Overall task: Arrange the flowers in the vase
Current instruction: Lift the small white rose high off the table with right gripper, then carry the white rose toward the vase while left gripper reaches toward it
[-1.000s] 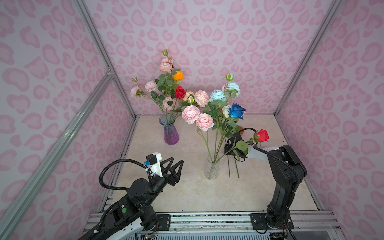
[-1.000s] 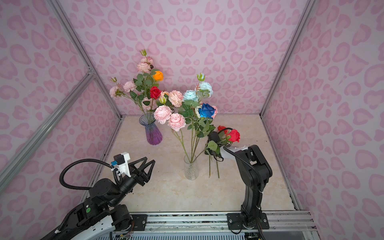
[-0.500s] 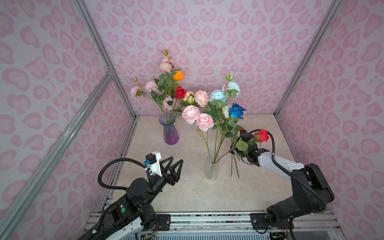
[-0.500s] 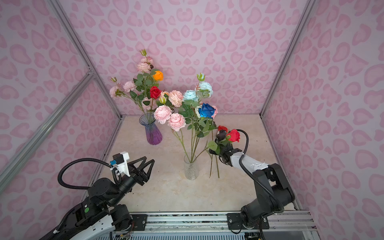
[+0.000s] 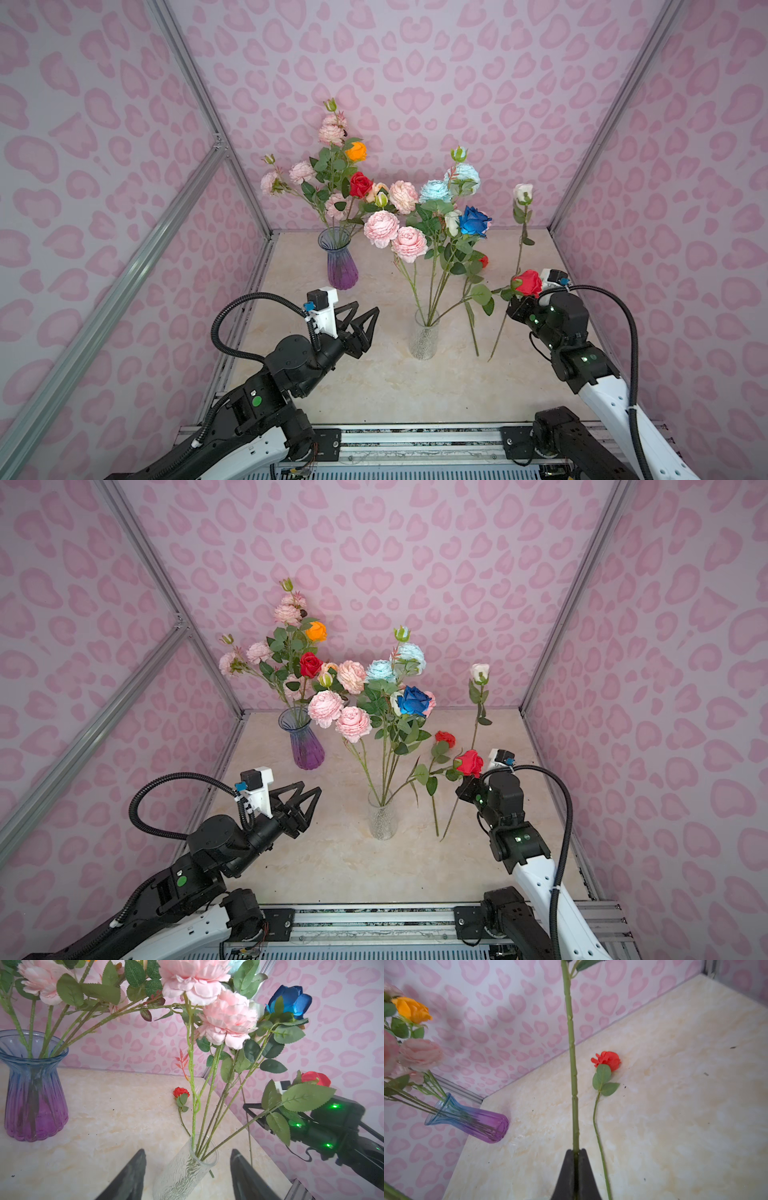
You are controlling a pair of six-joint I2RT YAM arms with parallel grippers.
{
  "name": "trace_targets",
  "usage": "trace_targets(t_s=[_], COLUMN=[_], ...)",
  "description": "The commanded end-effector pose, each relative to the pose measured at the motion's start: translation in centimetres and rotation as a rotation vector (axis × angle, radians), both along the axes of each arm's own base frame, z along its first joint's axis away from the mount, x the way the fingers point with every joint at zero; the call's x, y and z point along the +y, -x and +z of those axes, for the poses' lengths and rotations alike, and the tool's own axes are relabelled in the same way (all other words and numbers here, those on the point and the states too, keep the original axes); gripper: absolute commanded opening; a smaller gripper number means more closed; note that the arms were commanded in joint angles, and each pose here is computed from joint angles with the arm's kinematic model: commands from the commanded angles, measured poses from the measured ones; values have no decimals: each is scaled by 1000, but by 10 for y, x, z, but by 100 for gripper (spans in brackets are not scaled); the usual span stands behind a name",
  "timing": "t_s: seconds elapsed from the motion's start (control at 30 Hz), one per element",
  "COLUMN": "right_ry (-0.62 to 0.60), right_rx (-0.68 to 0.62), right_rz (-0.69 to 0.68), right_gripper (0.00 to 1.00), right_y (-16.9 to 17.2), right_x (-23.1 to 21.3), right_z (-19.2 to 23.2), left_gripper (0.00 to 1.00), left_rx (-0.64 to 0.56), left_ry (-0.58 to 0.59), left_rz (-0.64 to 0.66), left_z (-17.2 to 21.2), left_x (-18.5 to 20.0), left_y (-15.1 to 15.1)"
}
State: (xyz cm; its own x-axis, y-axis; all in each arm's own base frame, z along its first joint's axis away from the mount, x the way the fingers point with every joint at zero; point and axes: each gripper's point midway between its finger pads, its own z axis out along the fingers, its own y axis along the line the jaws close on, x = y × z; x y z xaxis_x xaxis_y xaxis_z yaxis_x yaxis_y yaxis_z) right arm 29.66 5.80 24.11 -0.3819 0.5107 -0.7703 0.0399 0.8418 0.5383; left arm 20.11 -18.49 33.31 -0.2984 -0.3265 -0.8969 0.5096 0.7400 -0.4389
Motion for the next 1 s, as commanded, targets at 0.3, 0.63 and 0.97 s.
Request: trace_targets(t_s=[0.3,0.63,0.97], right_ry=[66,7,-93], right_rx=[-268,-623,-674], right_rz=[18,243,427], right_gripper=[0,0,0], right_y=[61,133,135], right_x=[-15,14,44], right_z=[88,166,203], left_gripper=[64,64,62], left_rx=[-46,-190,-258], left_ry=[30,12,54], left_rz=[-101,-327,-557], left_z=[50,117,154], left_x=[-33,-84,-146], left_y=[-4,7,14])
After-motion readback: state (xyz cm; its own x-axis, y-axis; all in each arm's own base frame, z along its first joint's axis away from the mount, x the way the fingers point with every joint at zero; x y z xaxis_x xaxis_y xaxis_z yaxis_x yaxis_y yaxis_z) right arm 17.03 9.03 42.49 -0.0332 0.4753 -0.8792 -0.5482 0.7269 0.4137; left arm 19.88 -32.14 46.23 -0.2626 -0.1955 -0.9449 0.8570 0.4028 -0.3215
